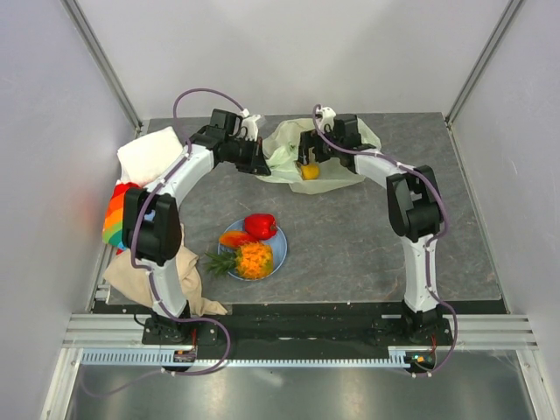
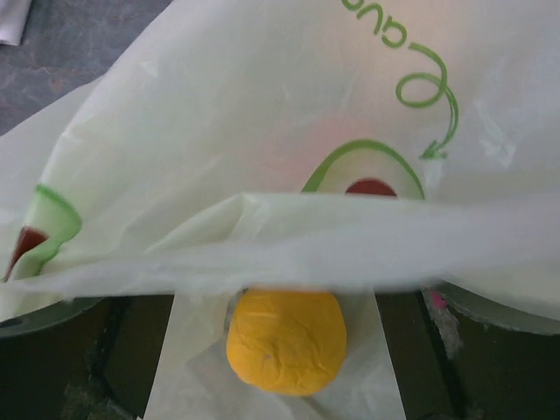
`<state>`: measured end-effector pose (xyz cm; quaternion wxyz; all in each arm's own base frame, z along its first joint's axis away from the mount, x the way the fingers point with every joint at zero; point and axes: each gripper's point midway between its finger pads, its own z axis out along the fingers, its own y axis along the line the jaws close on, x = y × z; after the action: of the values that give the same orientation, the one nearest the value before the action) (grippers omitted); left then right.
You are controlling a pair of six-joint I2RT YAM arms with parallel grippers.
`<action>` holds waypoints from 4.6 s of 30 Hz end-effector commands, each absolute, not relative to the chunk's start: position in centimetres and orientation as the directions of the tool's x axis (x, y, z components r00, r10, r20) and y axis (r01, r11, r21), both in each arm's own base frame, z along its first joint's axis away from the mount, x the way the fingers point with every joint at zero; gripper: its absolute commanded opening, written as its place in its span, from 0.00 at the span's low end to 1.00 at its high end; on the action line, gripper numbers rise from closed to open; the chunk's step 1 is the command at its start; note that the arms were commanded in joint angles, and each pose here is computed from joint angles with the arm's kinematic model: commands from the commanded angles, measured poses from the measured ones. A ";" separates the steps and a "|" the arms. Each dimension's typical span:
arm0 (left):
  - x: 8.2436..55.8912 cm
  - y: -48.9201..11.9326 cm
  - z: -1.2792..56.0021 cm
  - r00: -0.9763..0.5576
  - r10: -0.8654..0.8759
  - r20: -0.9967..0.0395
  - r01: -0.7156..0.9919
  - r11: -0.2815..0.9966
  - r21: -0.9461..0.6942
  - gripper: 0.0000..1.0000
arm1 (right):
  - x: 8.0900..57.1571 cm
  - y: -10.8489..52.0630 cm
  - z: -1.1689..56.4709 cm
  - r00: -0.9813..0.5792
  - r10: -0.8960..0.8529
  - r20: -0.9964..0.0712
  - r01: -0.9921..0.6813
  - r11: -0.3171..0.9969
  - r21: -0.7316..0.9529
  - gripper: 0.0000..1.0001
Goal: Take the fake fruits out of the plastic bag
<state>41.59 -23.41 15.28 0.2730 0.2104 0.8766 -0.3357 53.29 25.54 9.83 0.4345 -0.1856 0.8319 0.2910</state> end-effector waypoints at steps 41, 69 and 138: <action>37.0 -25.4 20.8 -0.752 0.161 -0.639 0.618 0.510 -0.598 0.02 | 46.0 17.5 16.1 -0.544 -0.148 -0.826 -0.579 0.779 0.241 0.42; 38.6 -25.7 18.7 -0.741 0.175 -0.648 0.616 0.562 -0.553 0.02 | 60.4 23.4 7.8 -0.589 0.074 -0.805 -0.296 0.906 0.301 0.98; 41.5 -23.9 24.7 -0.593 0.134 -0.794 0.674 0.622 -0.399 0.02 | 23.1 32.8 8.1 -0.260 -0.727 -0.636 -0.929 0.009 0.369 0.56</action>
<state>41.56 -24.37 22.80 0.3428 0.2332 0.8310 -0.3710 22.80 31.77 8.10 0.1344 -0.5878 0.6981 0.3861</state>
